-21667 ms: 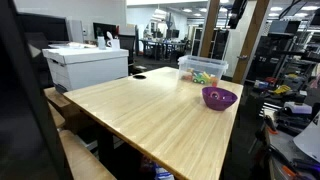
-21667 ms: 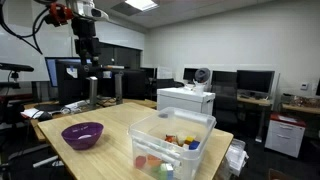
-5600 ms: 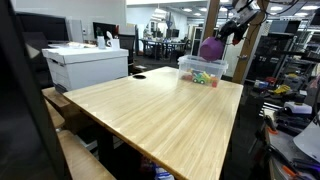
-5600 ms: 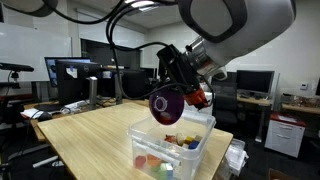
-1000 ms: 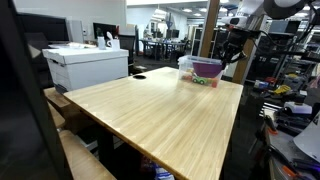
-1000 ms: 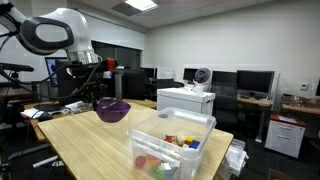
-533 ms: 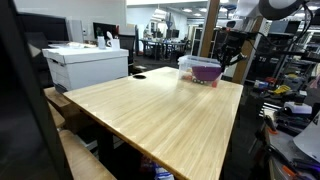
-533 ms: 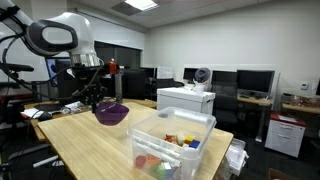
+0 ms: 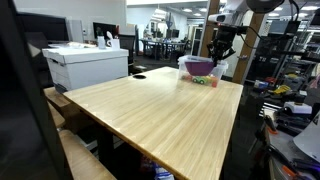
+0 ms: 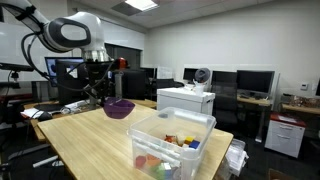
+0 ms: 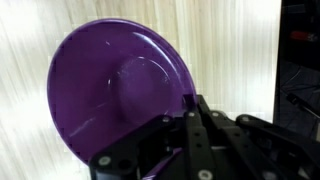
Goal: Pour the contents in the purple bowl into the clear container
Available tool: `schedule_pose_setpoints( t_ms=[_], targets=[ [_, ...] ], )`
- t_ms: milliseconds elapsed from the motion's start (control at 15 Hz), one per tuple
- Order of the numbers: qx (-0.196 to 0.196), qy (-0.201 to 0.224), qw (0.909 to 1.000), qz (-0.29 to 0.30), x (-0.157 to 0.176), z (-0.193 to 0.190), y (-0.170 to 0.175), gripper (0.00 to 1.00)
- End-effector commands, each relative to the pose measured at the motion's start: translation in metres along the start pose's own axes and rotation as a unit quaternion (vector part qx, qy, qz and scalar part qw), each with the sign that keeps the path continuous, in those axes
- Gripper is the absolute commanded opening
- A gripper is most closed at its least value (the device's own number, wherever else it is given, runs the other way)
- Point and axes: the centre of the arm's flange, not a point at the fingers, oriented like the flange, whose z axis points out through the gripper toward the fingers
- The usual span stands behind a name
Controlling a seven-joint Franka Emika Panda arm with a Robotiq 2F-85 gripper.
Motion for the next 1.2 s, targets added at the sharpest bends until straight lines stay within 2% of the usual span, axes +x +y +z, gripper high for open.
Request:
schedule_pose_setpoints(
  t_ms=[0,200,333,400,533,1133],
  targets=[
    [0.022,0.009,0.9997,-0.002,0.004,-0.009,0.033,0.01],
    [0.036,0.02,0.9992,-0.004,0.006,-0.02,0.05,0.01],
    [0.029,0.028,0.9992,-0.008,0.007,-0.025,0.059,0.01],
    [0.009,0.028,0.9995,-0.014,0.008,-0.028,0.067,0.01],
    [-0.002,0.024,0.9995,-0.021,0.008,-0.028,0.073,0.01],
    [-0.013,0.008,0.9988,-0.046,0.011,-0.006,0.095,0.01]
  ],
)
